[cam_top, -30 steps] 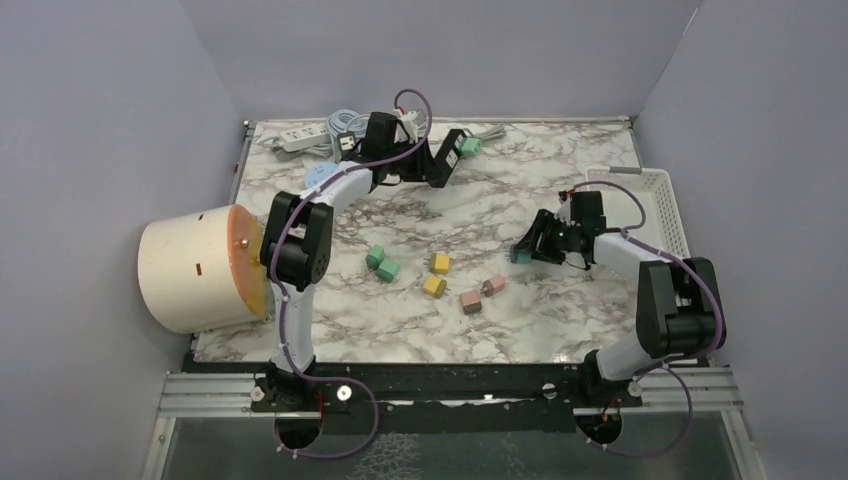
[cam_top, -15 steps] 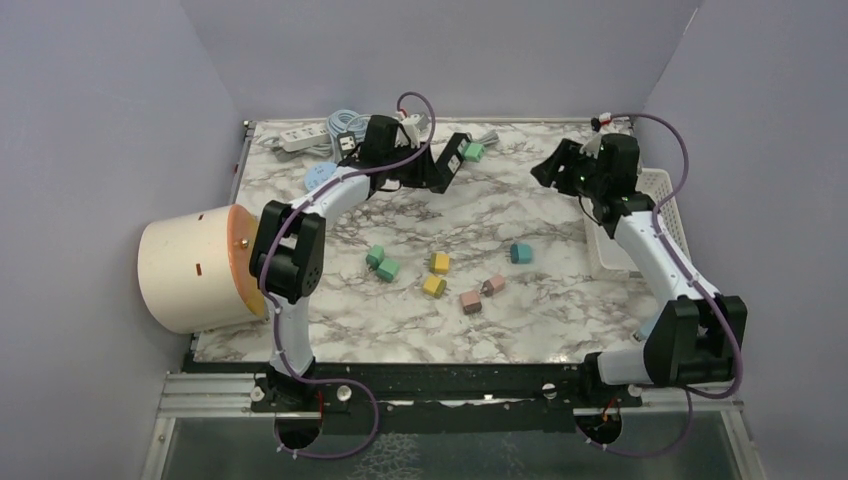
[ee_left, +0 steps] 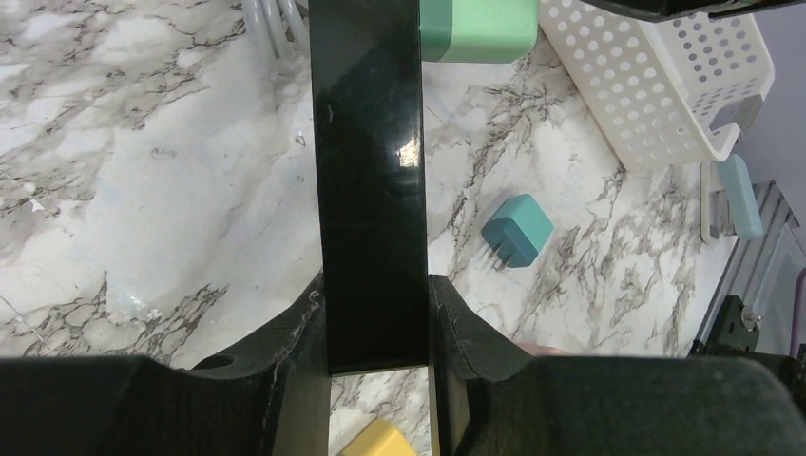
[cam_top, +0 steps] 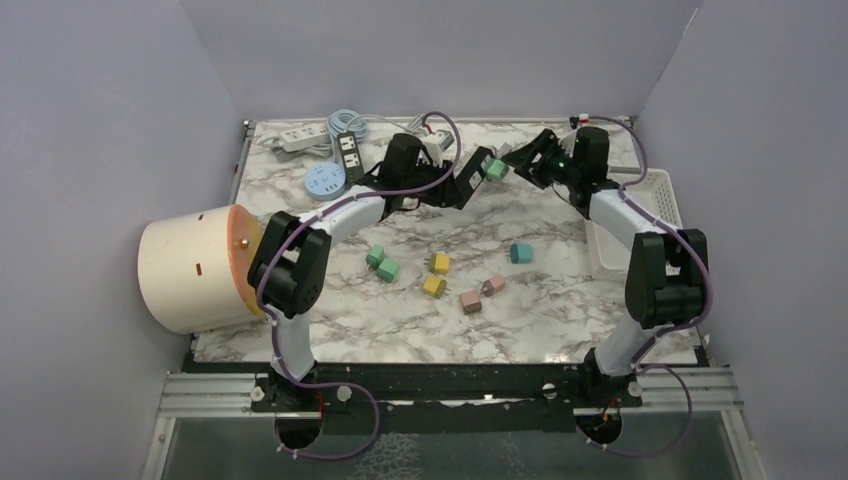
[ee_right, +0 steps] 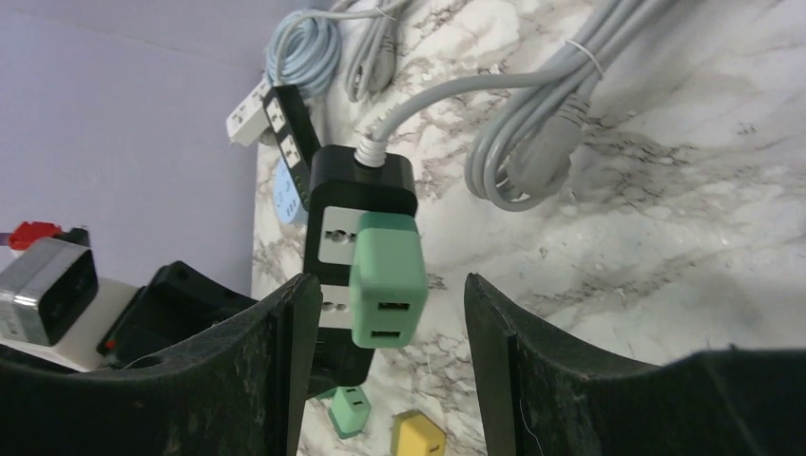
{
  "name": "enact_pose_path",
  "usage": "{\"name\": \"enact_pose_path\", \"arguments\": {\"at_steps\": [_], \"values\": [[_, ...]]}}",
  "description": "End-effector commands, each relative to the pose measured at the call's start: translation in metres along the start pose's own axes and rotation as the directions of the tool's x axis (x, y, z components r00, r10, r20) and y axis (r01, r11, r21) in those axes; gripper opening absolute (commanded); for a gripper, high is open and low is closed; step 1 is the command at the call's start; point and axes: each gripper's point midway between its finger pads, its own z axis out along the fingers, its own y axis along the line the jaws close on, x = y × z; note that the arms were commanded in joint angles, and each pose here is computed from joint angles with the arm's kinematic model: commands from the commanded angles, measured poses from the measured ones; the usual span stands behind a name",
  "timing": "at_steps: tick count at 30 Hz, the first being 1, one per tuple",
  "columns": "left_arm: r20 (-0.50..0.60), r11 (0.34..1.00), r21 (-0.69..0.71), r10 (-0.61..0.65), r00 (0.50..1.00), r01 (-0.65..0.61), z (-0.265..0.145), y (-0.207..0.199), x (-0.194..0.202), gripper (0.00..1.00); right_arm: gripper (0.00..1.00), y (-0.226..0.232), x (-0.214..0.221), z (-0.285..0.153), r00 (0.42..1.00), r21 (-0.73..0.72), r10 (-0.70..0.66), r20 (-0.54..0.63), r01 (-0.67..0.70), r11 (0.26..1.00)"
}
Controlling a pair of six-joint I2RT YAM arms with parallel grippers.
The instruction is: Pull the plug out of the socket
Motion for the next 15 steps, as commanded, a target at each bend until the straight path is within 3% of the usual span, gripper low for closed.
{"name": "enact_pose_path", "arguments": {"at_steps": [1,15], "values": [[0.22,0.992,0.023,0.118,0.968,-0.126,-0.019,-0.025,-0.068,0.0,0.62,0.039,-0.017,0.011,0.999,-0.132,0.01,0.03,-0.006,0.991],[0.23,0.99,0.04,0.124,0.965,-0.137,-0.019,-0.031,-0.072,0.0,0.55,0.042,0.013,0.05,0.998,-0.135,0.04,-0.046,-0.046,0.99]]}}
